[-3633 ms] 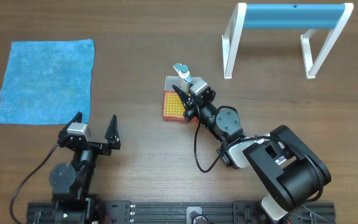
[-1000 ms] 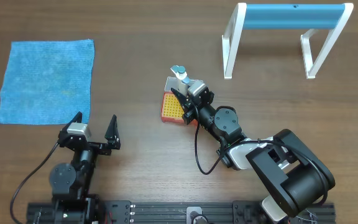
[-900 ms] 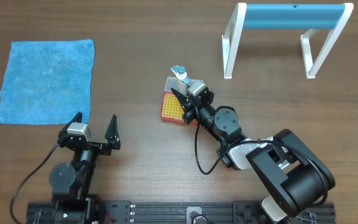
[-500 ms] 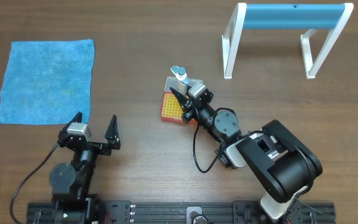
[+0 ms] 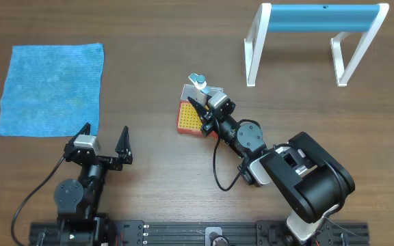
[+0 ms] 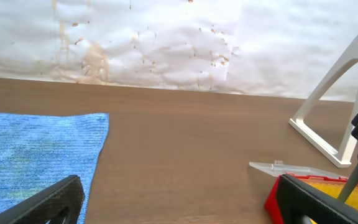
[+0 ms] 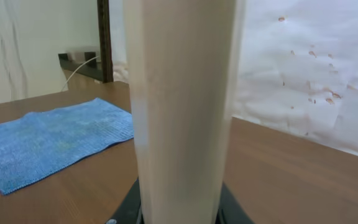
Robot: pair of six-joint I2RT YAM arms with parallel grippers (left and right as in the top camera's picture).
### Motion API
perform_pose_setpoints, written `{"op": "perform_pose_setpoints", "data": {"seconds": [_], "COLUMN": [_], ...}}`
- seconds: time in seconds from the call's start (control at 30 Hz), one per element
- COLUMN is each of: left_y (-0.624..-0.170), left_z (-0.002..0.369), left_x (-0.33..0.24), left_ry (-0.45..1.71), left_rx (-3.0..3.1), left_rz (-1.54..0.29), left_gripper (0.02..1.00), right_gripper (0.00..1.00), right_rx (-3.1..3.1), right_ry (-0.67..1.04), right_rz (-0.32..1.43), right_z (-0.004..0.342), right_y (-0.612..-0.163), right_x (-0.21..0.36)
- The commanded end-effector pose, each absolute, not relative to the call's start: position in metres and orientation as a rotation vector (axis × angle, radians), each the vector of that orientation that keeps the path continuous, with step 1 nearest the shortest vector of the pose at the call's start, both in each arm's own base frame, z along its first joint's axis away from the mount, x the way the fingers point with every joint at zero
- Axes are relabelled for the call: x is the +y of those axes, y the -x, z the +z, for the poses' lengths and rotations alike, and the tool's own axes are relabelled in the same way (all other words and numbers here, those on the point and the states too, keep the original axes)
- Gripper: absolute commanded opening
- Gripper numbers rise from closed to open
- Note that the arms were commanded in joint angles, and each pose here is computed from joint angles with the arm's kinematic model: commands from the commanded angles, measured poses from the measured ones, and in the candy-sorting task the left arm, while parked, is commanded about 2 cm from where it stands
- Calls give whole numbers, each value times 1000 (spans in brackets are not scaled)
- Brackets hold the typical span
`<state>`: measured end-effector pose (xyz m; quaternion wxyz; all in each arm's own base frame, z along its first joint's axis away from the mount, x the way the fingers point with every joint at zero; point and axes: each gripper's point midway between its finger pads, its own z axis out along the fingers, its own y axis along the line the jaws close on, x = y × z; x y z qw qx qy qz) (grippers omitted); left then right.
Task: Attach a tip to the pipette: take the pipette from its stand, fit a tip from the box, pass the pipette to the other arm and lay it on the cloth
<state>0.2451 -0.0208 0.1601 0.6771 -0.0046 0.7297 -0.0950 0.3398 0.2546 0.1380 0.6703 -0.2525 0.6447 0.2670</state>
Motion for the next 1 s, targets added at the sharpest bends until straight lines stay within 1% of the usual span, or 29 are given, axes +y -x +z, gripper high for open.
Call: {"op": "perform_pose_setpoints", "data": {"seconds": [0.03,0.23,0.87,1.0], "left_y": [-245,-245,-245,-245], "left_z": [159,159,159,159], "left_x": [-22,-22,-22,-22], "left_ry": [11,10,10,10], "left_rx": [1640,1640,1640,1640], "left_rz": [-229,-228,-228,-228], "left_gripper": [996,996,996,996], "right_gripper": [73,73,71,73], "right_rx": [1687,1641,1447,1413], "right_ry": [612,603,548,567], "right_rz": [604,609,603,564], "right_z": [64,80,179,200], "right_y": [-321,-323,-328,-328], "right_x": [243,245,238,234]}}
